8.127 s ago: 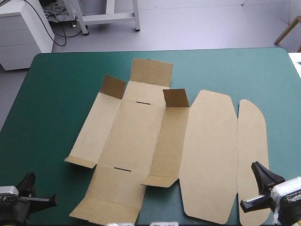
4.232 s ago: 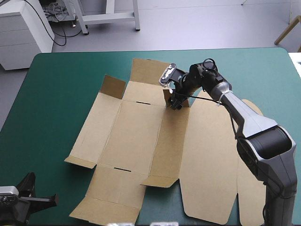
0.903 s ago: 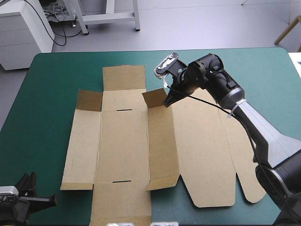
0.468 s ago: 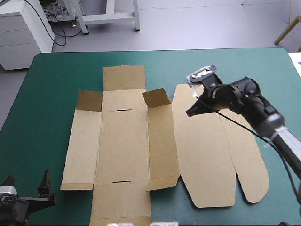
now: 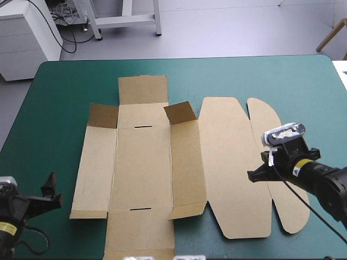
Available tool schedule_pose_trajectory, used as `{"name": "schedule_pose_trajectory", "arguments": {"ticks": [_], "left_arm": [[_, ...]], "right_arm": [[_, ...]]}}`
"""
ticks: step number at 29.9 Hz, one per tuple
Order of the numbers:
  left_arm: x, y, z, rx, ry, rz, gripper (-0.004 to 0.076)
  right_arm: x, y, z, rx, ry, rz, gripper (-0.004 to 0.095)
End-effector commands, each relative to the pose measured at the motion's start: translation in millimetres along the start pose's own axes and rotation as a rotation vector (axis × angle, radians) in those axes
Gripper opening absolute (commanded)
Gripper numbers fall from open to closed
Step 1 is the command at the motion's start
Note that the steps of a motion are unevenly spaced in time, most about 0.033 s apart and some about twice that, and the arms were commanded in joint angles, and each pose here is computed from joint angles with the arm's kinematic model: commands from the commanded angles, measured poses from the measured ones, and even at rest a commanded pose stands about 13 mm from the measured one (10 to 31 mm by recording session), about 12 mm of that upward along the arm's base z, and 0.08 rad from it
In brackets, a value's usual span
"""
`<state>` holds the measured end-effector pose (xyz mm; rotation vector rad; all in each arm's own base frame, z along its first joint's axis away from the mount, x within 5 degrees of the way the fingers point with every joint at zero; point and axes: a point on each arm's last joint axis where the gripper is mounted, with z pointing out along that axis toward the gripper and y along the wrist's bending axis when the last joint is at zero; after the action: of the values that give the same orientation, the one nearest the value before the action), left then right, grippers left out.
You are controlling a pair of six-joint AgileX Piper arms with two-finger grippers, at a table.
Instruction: Fold the box
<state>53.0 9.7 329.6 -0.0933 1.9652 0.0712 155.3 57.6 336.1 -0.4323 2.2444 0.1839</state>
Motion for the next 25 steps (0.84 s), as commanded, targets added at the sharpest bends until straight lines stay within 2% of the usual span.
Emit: {"name": "schedule_pose_trajectory", "arguments": {"ticks": [1, 6, 8, 11, 18, 25], "left_arm": [[-41, -4, 18, 0.003, -0.010, 0.055, 0.0627], [-65, -9, 54, -0.007, 0.184, 0.167, 0.0599], [-64, -11, 73, -0.012, 0.312, 0.190, 0.0592], [-58, -14, 93, -0.005, 0.411, 0.191, 0.0590], [-52, -16, 124, 0.013, 0.491, 0.160, 0.0590], [-38, 15, 153, 0.064, 0.610, -0.015, 0.0590]], "right_arm": [[8, 0, -19, 0.007, -0.141, -0.001, -0.0001], [37, 1, -29, 0.009, -0.177, -0.008, -0.0001], [47, 1, -31, 0.009, -0.188, -0.008, -0.0001], [59, 2, -36, 0.007, -0.227, -0.004, -0.0008], [71, 3, -58, 0.007, -0.318, -0.009, -0.0014], [79, 3, -77, 0.017, -0.410, -0.043, -0.0014]]}}
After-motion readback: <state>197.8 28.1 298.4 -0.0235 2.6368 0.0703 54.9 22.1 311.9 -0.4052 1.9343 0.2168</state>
